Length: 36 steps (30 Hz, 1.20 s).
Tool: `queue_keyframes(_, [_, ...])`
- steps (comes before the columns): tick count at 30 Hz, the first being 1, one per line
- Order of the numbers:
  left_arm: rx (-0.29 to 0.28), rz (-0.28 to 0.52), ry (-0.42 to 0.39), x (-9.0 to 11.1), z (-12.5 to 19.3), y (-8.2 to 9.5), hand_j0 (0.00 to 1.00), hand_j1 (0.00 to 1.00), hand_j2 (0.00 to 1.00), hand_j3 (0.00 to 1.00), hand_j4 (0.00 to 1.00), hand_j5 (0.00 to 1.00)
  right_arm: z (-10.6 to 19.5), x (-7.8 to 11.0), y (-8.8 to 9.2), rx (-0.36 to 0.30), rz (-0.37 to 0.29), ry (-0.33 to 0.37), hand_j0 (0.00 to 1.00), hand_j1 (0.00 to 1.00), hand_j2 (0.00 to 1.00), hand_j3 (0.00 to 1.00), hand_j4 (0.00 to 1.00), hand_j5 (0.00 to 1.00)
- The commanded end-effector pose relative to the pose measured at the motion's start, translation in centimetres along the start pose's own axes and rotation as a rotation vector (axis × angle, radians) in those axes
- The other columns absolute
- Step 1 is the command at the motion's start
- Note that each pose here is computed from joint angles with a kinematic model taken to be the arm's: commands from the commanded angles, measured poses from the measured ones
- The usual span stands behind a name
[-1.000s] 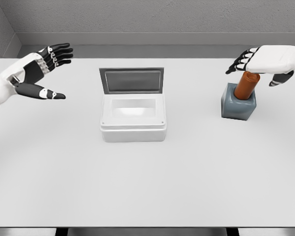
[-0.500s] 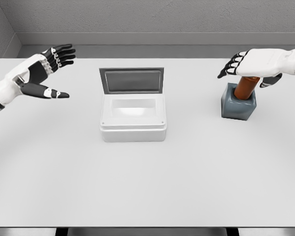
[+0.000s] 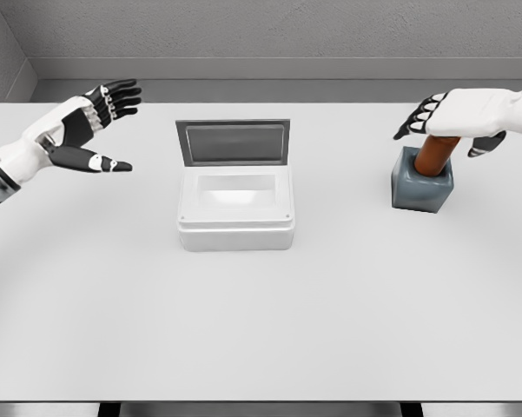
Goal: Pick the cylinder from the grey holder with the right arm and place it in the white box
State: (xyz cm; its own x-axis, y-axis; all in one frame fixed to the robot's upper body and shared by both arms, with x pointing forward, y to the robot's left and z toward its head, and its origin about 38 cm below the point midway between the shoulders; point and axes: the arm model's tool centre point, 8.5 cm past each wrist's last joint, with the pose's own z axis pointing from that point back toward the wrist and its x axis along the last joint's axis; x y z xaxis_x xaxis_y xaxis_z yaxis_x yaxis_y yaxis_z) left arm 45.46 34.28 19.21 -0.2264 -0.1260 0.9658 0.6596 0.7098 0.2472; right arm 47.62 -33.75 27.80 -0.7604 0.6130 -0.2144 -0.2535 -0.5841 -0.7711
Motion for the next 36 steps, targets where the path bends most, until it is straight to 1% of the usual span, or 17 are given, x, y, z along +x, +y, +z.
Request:
queue_keyframes(1, [0.009,0.008,0.005,-0.2,0.2,0.2,1.0,1.0,1.0,1.0,1.0,1.0,0.1,-0.4,0.3,0.004,-0.011,0.011,0.94,0.94,0.94,0.94,0.94,0.94])
queue_keyframes(2, [0.011,0.009,0.007,-0.3,0.2,0.3,1.0,1.0,1.0,1.0,1.0,1.0,0.1,-0.3,0.2,0.004,-0.01,0.01,0.91,0.91,0.91,0.91,0.91,0.91])
queue_keyframes(4, [0.009,0.008,0.006,-0.3,0.2,0.2,1.0,1.0,1.0,1.0,1.0,1.0,0.0,-0.2,0.3,0.005,-0.007,0.007,0.82,0.82,0.82,0.82,0.82,0.82])
queue_keyframes(8, [0.016,0.005,0.009,-0.2,0.2,0.6,1.0,1.0,1.0,1.0,1.0,1.0,0.0,-0.1,0.2,0.006,0.0,0.006,0.72,0.72,0.72,0.72,0.72,0.72])
queue_keyframes(9, [0.018,0.004,0.008,-0.2,0.2,0.6,1.0,1.0,1.0,1.0,1.0,1.0,0.0,-0.1,0.2,0.005,-0.001,0.006,0.66,0.66,0.66,0.66,0.66,0.66])
queue_keyframes(10, [0.023,0.006,0.014,-0.4,0.4,0.8,1.0,1.0,1.0,1.0,1.0,1.0,0.0,-0.1,0.2,0.006,-0.002,0.005,0.64,0.64,0.64,0.64,0.64,0.64])
queue_keyframes(20, [0.023,0.006,0.014,-0.4,0.4,0.8,1.0,1.0,1.0,1.0,1.0,1.0,0.0,-0.1,0.4,0.015,0.004,0.01,0.64,0.64,0.64,0.64,0.64,0.64])
queue_keyframes(21, [0.023,0.006,0.014,-0.4,0.4,0.8,1.0,1.0,1.0,1.0,1.0,1.0,0.0,-0.2,0.3,0.013,0.005,0.011,0.62,0.62,0.62,0.62,0.62,0.62])
queue_keyframes(22, [0.023,0.006,0.014,-0.4,0.4,0.8,1.0,1.0,1.0,1.0,1.0,1.0,0.0,-0.2,0.3,0.013,0.005,0.011,0.58,0.58,0.58,0.58,0.58,0.58])
queue_keyframes(33, [0.023,0.002,0.011,-0.3,0.3,0.8,1.0,1.0,1.0,1.0,1.0,1.0,0.8,-0.6,0.0,0.006,0.008,0.024,0.53,0.53,0.53,0.53,0.53,0.53])
queue_keyframes(34, [0.024,0.001,0.009,-0.3,0.3,0.8,1.0,1.0,1.0,1.0,1.0,1.0,0.8,-0.2,-0.5,-0.002,0.025,0.019,0.53,0.53,0.53,0.53,0.53,0.53])
queue_keyframes(36, [0.025,-0.002,0.01,-0.3,0.4,0.9,1.0,1.0,1.0,1.0,1.0,1.0,1.4,-0.1,-0.7,-0.005,0.038,0.02,0.53,0.53,0.53,0.53,0.53,0.53])
